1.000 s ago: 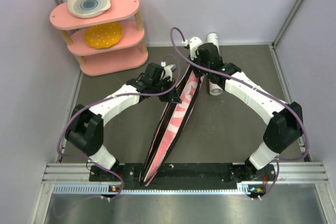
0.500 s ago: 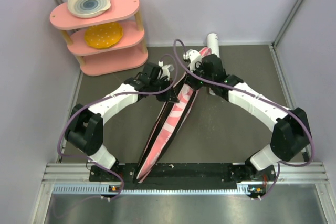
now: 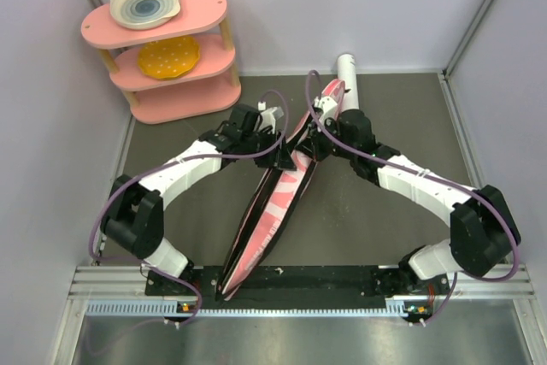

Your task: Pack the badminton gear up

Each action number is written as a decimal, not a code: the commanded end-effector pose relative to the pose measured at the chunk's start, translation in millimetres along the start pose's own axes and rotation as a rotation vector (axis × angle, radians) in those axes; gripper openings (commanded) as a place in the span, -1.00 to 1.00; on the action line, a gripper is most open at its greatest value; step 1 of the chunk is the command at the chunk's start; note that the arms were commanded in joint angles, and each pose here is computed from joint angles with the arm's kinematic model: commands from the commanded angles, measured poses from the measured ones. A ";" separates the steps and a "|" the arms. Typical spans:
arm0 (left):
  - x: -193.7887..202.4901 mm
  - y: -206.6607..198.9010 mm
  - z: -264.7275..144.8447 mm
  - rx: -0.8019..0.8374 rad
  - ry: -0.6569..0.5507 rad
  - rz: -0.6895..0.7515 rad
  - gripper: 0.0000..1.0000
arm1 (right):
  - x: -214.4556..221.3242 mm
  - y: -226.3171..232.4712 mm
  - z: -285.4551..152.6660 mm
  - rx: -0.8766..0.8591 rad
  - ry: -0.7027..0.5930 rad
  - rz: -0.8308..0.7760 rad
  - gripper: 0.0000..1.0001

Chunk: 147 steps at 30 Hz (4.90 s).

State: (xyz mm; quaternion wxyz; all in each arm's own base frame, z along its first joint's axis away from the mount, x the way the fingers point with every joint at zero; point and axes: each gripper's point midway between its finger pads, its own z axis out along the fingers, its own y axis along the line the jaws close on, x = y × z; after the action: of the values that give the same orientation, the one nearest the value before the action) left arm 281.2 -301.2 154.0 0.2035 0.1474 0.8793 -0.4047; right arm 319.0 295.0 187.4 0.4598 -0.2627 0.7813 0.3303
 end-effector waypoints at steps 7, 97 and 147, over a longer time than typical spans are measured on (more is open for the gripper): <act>-66.6 -40.9 -63.6 -0.004 -0.372 0.150 0.14 | -20.9 11.2 -22.7 -0.082 -0.121 0.026 -1.00; -311.1 18.7 -14.3 -0.077 -0.616 0.218 -1.00 | 181.2 315.8 -11.4 -0.678 0.433 -0.305 -1.00; -243.8 -9.7 48.4 -0.309 -0.433 0.275 -0.14 | 40.8 2.7 -175.3 0.426 -0.294 0.297 0.09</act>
State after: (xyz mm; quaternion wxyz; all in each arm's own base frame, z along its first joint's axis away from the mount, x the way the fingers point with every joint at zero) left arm 501.2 -356.7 191.7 0.4241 0.1442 0.8723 -0.1961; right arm 203.9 182.4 224.8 0.5540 -0.0166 0.7793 0.2925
